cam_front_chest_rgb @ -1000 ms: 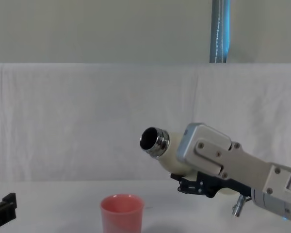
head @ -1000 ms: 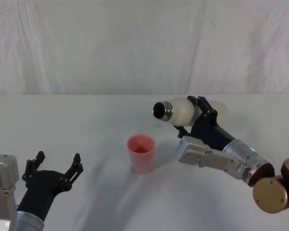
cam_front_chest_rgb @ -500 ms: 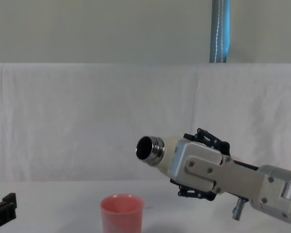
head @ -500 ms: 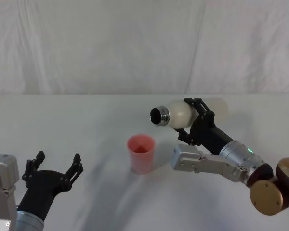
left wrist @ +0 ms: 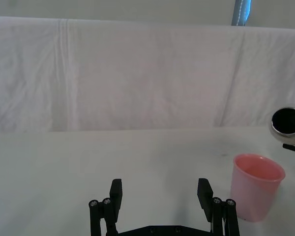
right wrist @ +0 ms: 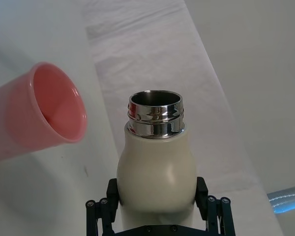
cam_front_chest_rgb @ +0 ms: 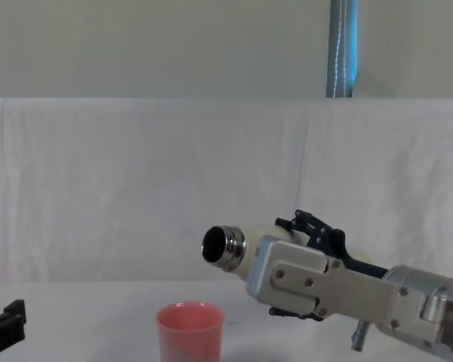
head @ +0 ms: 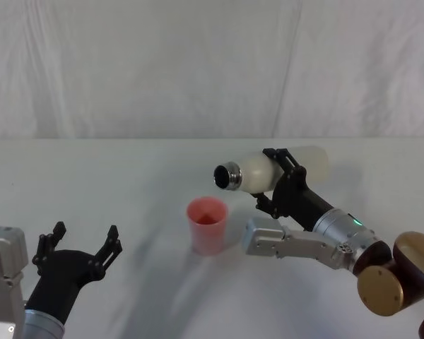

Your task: Grasp the thermos with one hand and pour water into the cup lid.

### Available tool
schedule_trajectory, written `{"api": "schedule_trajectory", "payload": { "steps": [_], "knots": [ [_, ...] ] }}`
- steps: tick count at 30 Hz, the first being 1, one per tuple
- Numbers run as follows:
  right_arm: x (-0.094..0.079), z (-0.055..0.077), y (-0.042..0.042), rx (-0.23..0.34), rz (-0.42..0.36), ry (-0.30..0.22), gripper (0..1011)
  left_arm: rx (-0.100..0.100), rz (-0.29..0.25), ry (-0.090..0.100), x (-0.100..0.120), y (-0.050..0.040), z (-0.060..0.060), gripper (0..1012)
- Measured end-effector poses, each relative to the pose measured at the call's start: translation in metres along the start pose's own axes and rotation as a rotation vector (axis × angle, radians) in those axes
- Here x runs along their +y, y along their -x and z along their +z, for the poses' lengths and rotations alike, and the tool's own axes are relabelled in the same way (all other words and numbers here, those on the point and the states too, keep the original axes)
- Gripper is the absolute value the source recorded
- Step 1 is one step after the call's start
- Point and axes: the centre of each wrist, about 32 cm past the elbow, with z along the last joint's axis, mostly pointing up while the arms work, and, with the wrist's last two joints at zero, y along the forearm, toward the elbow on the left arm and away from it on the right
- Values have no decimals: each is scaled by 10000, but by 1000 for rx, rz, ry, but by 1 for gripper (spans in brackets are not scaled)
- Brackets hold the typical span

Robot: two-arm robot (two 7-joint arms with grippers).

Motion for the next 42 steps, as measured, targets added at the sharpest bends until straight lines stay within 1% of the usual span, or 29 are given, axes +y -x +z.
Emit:
{"api": "schedule_trajectory", "payload": {
  "steps": [5,11,19,25,39,42],
  "knots": [
    [39,-16,28,-15,1,-3,951,0,0,0,0,0,0,1001],
    [75,-51,39,-39,-6,1,951,0,0,0,0,0,0,1001],
    [114,-99,40,-95,-24,4,951,0,0,0,0,0,0,1001],
    [128,-98,39,-120,-32,-3,950,0,0,0,0,0,0,1001],
    [137,-83,39,-157,-35,-24,951,0,0,0,0,0,0,1001],
    [138,-89,28,-178,-35,-33,951,0,0,0,0,0,0,1001]
  ]
}}
